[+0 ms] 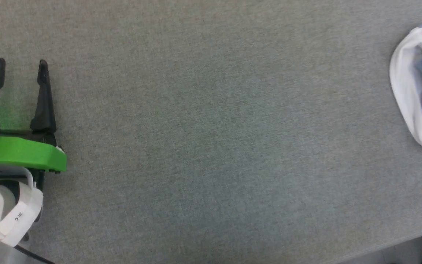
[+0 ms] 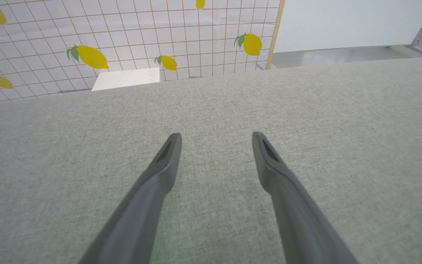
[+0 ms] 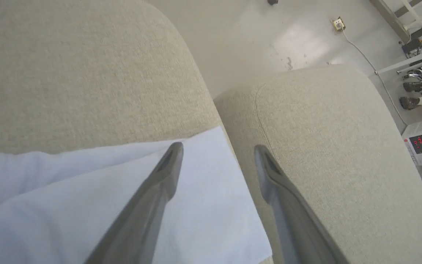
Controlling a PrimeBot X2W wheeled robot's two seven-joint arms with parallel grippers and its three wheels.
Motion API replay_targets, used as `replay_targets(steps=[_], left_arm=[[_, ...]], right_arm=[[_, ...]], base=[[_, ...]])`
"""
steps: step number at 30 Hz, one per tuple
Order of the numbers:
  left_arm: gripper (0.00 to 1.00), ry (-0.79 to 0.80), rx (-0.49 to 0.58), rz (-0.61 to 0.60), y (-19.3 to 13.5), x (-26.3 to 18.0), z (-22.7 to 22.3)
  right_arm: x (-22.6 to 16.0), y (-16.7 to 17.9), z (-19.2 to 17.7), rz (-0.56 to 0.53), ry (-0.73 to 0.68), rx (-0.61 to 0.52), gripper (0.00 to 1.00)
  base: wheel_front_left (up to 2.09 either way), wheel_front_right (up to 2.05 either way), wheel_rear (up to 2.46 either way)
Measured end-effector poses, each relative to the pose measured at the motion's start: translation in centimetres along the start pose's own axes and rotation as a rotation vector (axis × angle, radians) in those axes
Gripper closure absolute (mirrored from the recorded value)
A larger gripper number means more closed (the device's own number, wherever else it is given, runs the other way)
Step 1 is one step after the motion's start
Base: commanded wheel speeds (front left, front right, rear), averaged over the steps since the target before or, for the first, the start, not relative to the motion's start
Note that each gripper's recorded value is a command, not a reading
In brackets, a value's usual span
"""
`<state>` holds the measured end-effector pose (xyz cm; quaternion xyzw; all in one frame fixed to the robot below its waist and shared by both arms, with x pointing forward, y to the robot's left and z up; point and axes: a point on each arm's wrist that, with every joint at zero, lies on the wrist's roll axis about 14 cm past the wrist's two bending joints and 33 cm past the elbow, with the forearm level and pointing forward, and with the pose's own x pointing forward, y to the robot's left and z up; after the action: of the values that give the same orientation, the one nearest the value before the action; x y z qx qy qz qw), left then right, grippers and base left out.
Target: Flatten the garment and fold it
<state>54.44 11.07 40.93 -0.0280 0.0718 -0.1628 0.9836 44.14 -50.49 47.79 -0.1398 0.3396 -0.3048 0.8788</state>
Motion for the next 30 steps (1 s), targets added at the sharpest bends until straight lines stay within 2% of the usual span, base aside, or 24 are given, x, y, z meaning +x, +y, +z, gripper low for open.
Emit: replay_targets(steps=[5, 11, 16, 24, 30], left_arm=[[0.00, -0.031, -0.015, 0.005, -0.6, -0.7, 1.4], [0.00, -0.082, -0.048, 0.025, -1.3, -2.1, 3.6], [0.00, -0.127, -0.065, 0.054, -1.3, -3.6, 5.4], [0.00, -0.200, -0.069, 0.114, -0.5, -6.6, 8.2], [0.00, -0.238, -0.067, 0.181, 1.0, -9.4, 9.6]], right_arm=[[-2.8, 1.6, 5.9, 0.079, -0.253, 0.014, 0.00], [-8.5, 3.6, 12.4, 0.187, -0.575, 0.036, 0.00], [-13.9, 5.6, 16.0, 0.317, -0.794, 0.183, 0.00], [-20.7, 8.4, 16.4, 0.456, -1.005, 0.366, 0.00], [-23.7, 10.5, 14.9, 0.519, -1.067, 0.492, 0.00]], base=[[0.00, 0.00, 0.00], [0.00, 0.00, 0.00], [0.00, 0.00, 0.00], [0.00, 0.00, 0.00], [0.00, 0.00, 0.00]])
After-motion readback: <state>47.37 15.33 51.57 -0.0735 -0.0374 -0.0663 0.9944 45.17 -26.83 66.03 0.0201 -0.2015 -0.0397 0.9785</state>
